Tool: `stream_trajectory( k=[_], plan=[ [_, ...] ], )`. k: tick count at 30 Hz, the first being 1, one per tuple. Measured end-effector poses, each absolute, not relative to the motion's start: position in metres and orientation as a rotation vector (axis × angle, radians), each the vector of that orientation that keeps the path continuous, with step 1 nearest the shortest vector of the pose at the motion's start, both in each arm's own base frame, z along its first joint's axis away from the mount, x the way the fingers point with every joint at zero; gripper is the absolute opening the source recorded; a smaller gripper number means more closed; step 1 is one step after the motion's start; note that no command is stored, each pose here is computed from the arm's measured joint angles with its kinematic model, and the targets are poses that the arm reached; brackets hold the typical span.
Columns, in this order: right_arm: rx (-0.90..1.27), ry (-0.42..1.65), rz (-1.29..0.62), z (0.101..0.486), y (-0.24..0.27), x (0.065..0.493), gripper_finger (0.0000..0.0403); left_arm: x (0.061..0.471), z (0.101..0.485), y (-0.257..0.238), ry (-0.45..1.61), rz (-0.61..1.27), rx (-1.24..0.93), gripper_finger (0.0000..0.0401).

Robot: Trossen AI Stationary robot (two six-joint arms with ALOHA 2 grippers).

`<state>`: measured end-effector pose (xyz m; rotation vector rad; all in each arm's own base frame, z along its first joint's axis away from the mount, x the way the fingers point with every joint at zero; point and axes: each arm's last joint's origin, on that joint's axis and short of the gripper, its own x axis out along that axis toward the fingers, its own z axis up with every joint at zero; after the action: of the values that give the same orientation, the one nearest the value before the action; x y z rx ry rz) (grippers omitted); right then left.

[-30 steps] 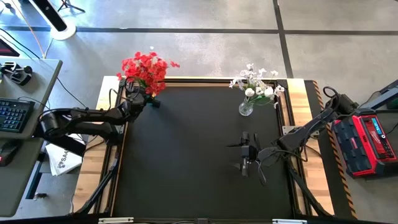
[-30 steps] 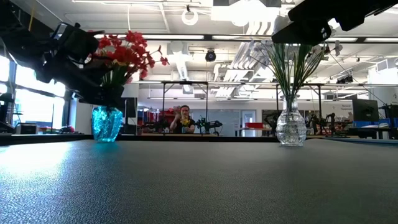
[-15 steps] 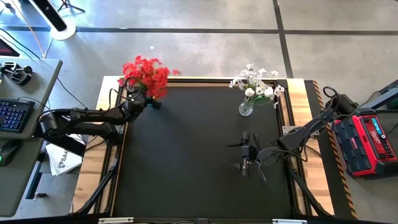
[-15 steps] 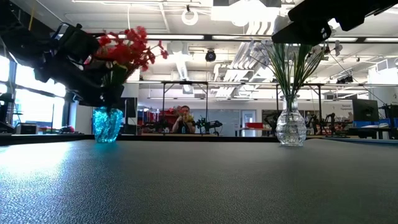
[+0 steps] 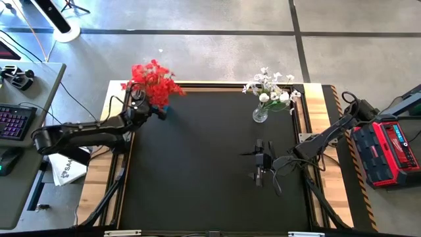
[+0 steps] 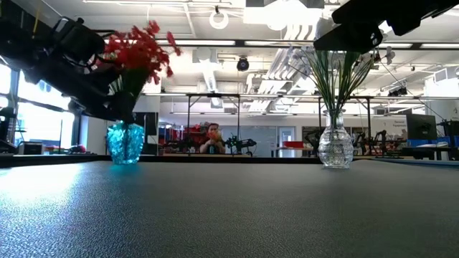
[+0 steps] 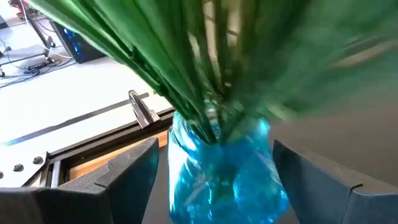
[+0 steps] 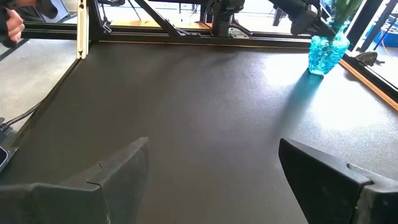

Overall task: Sort flowers into vase by color
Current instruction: Move the transparent vase to the top right of the table

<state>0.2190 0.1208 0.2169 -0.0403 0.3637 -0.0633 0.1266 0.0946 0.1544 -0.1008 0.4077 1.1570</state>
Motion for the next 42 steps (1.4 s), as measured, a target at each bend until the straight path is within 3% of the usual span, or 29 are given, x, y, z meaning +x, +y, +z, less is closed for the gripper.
stream_trajectory(
  k=[17,22,29,33,37,42],
  plan=[
    [-0.033,0.364,-0.066,0.217,0.121,0.219,0.033,0.119,0.174,0.07,0.407,1.072,-0.229,0.0302],
    [0.036,0.415,-0.213,0.211,0.114,0.212,0.033,0.124,0.19,0.052,0.472,0.995,-0.321,0.0302],
    [0.215,0.718,-0.356,0.197,0.093,0.177,0.033,0.138,0.194,0.017,0.443,0.754,-0.397,0.03],
    [0.171,0.842,-0.445,0.189,0.084,0.162,0.033,0.154,0.193,-0.008,0.404,0.608,-0.404,0.03],
    [0.071,0.913,-0.492,0.169,0.071,0.151,0.033,0.175,0.193,-0.036,0.334,0.454,-0.371,0.03],
    [0.056,0.848,-0.601,0.138,0.046,0.136,0.0318,0.197,0.182,-0.069,0.264,0.334,-0.323,0.03]
  ],
)
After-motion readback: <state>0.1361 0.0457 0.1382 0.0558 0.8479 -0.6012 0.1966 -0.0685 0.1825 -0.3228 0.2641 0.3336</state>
